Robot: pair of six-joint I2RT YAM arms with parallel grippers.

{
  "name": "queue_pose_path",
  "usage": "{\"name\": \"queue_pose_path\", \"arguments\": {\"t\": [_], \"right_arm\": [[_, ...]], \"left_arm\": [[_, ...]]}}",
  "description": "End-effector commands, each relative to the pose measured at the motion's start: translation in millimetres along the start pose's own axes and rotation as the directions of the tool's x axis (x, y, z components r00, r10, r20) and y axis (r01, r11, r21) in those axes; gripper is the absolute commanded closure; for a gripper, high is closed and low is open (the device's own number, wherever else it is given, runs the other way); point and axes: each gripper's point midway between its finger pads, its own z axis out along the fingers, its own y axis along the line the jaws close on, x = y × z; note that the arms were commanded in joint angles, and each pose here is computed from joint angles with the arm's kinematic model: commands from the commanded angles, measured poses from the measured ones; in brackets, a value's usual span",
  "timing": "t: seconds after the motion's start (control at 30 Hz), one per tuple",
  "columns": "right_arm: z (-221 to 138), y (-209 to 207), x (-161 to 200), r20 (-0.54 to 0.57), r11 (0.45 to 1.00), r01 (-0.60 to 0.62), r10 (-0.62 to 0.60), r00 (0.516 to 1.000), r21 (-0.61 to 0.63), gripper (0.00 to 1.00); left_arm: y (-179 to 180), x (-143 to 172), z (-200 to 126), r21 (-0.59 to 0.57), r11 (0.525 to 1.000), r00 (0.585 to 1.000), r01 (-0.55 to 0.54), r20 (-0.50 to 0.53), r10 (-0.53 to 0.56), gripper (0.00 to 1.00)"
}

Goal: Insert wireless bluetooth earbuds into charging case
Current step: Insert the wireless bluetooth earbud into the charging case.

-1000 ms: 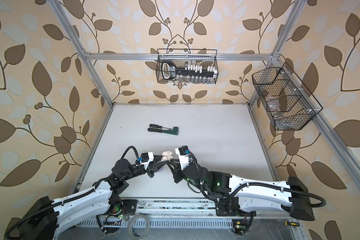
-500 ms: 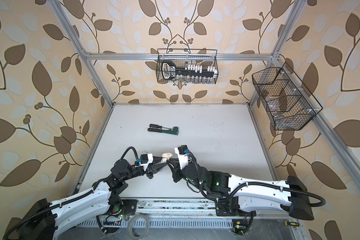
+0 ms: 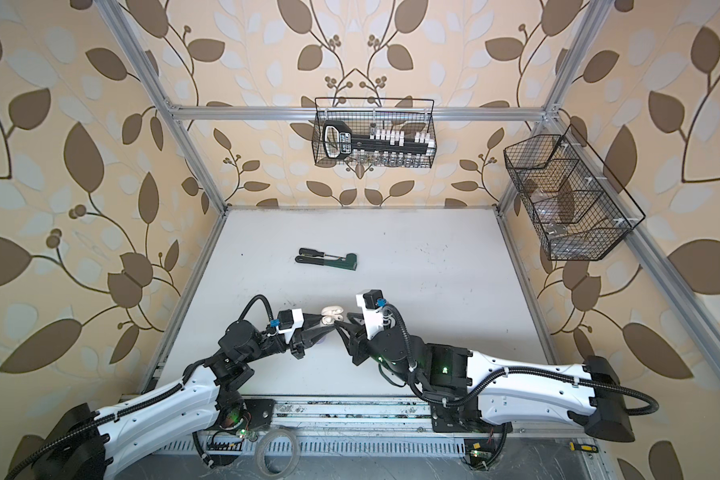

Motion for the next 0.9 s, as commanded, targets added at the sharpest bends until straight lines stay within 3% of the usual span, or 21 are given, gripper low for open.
{"name": "queue_pose_path", "arguments": {"t": [0.0, 0.4, 0.6, 0.87], "right_arm": [[-12.5, -34.6, -7.4, 0.033, 0.988, 0.005, -0.010, 0.999, 0.154, 0.00], [-17.1, -83.3, 3.7, 0.025, 0.963, -0.026, 0.020, 0.999, 0.269, 0.00], [-3.1, -100.7, 22.4, -0.028, 0.943, -0.005, 0.016, 0.999, 0.332, 0.00], [4.6, -140.1, 36.9, -0.038, 0.899, -0.066, 0.091, 0.995, 0.432, 0.00]], "left_arm": [[4.3, -7.4, -3.7, -0.037, 0.998, 0.998, -0.044, 0.032, 0.045, 1.00], [12.1, 0.2, -2.1, -0.075, 0.996, 0.999, -0.047, 0.006, 0.048, 1.00], [26.8, 10.0, -6.2, -0.168, 0.984, 0.999, -0.055, -0.012, 0.053, 1.00], [50.8, 16.2, -17.3, -0.255, 0.967, 1.000, -0.014, -0.017, 0.010, 1.00]]}}
